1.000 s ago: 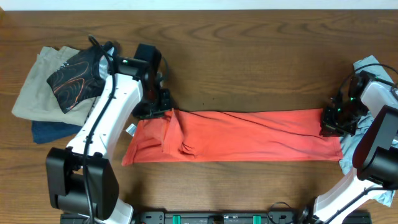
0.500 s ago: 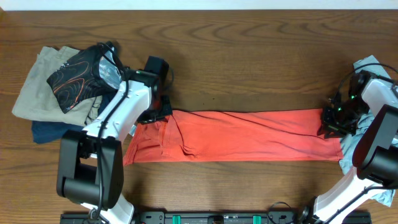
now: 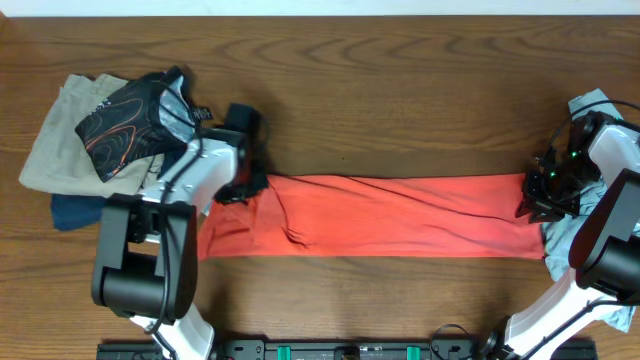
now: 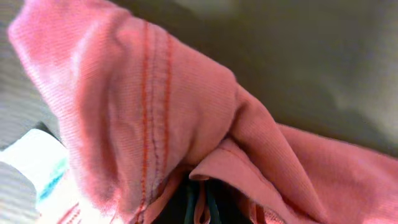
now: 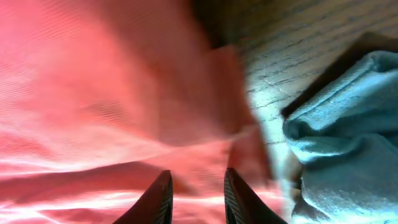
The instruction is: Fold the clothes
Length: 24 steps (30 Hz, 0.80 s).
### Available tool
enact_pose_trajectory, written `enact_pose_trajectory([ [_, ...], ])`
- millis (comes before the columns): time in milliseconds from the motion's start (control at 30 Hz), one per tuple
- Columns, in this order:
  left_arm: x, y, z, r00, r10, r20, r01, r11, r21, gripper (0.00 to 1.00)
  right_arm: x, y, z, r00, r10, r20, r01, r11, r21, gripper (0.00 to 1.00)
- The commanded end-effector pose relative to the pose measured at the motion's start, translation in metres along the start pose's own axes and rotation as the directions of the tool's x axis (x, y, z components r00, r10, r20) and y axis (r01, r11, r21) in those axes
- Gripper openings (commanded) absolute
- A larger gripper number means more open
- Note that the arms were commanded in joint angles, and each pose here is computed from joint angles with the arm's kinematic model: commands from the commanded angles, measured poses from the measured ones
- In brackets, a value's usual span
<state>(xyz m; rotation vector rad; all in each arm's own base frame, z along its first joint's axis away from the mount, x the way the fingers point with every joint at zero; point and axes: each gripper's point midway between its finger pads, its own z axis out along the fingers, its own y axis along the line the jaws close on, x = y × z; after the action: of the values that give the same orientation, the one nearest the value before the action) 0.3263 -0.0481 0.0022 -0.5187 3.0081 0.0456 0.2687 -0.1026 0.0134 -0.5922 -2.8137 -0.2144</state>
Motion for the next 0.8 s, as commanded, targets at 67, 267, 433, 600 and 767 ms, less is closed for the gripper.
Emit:
enact_pose_trajectory([
  [67, -0.018, 0.057, 0.018, 0.985, -0.171, 0.010, 0.171, 0.982, -0.078, 0.09, -0.004, -0.008, -0.003, 1.000, 0.001, 0.009, -0.001, 1.000, 0.004, 0.29],
  [267, -0.012, 0.062, 0.009, 0.986, -0.150, -0.070, 0.150, 0.989, -0.007, 0.33, -0.003, 0.008, -0.002, 0.997, -0.076, 0.016, 0.077, 0.993, -0.089, 0.40],
  [433, -0.017, 0.057, -0.020, 0.990, -0.138, -0.026, 0.139, 0.990, 0.016, 0.48, 0.000, 0.013, 0.007, 0.993, -0.115, 0.018, 0.116, 0.986, -0.117, 0.51],
  [600, -0.016, 0.050, -0.057, 0.992, -0.119, 0.043, 0.116, 0.992, 0.056, 0.62, 0.009, 0.017, 0.031, 0.993, -0.118, 0.008, 0.117, 0.982, -0.150, 0.58],
  [767, -0.009, 0.048, -0.087, 0.990, -0.105, 0.096, 0.097, 0.992, 0.084, 0.72, 0.017, 0.030, 0.042, 0.992, -0.125, 0.007, 0.124, 0.965, -0.231, 0.59],
])
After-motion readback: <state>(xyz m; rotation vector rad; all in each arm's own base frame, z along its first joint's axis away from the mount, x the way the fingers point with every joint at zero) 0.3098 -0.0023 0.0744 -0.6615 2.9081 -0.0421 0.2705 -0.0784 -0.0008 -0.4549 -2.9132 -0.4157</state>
